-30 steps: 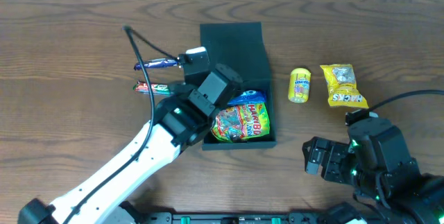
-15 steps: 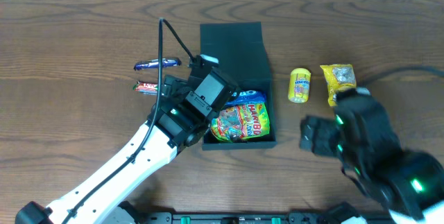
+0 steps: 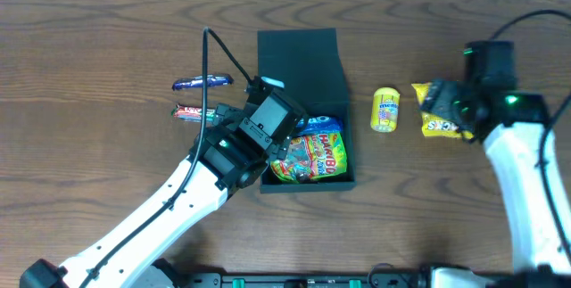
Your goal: Pack container
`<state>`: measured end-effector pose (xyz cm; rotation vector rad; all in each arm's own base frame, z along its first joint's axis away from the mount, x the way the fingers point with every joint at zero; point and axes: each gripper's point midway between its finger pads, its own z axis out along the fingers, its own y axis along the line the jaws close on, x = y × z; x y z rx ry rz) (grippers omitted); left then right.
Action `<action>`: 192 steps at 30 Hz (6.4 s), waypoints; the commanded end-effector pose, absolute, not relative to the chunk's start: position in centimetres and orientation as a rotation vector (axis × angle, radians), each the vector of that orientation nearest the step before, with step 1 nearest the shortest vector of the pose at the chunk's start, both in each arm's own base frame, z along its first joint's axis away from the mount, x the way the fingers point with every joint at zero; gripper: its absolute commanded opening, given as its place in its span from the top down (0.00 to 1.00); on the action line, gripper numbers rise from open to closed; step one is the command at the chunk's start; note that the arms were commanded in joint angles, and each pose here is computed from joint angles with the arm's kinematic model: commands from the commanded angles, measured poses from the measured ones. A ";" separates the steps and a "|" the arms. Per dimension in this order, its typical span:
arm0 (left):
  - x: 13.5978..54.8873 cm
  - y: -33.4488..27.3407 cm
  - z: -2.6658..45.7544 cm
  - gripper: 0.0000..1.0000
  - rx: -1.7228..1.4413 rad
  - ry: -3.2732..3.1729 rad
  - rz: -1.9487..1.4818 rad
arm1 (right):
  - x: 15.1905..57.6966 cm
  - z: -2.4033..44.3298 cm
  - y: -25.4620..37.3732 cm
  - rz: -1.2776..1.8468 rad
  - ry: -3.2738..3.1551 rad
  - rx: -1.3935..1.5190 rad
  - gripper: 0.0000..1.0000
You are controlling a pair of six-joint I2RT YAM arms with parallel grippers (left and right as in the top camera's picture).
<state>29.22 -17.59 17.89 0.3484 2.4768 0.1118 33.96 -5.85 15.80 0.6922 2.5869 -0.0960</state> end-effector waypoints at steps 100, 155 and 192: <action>18.3 -13.3 26.6 0.05 0.141 2.435 -0.421 | 26.6 12.5 19.3 0.451 2.724 0.156 0.98; 18.1 -13.0 26.4 0.05 0.142 2.447 -0.406 | 23.9 1.5 17.3 0.164 3.002 0.097 0.99; 18.1 -13.0 26.4 0.05 0.142 2.447 -0.407 | 36.5 7.9 3.9 0.086 2.713 0.431 0.23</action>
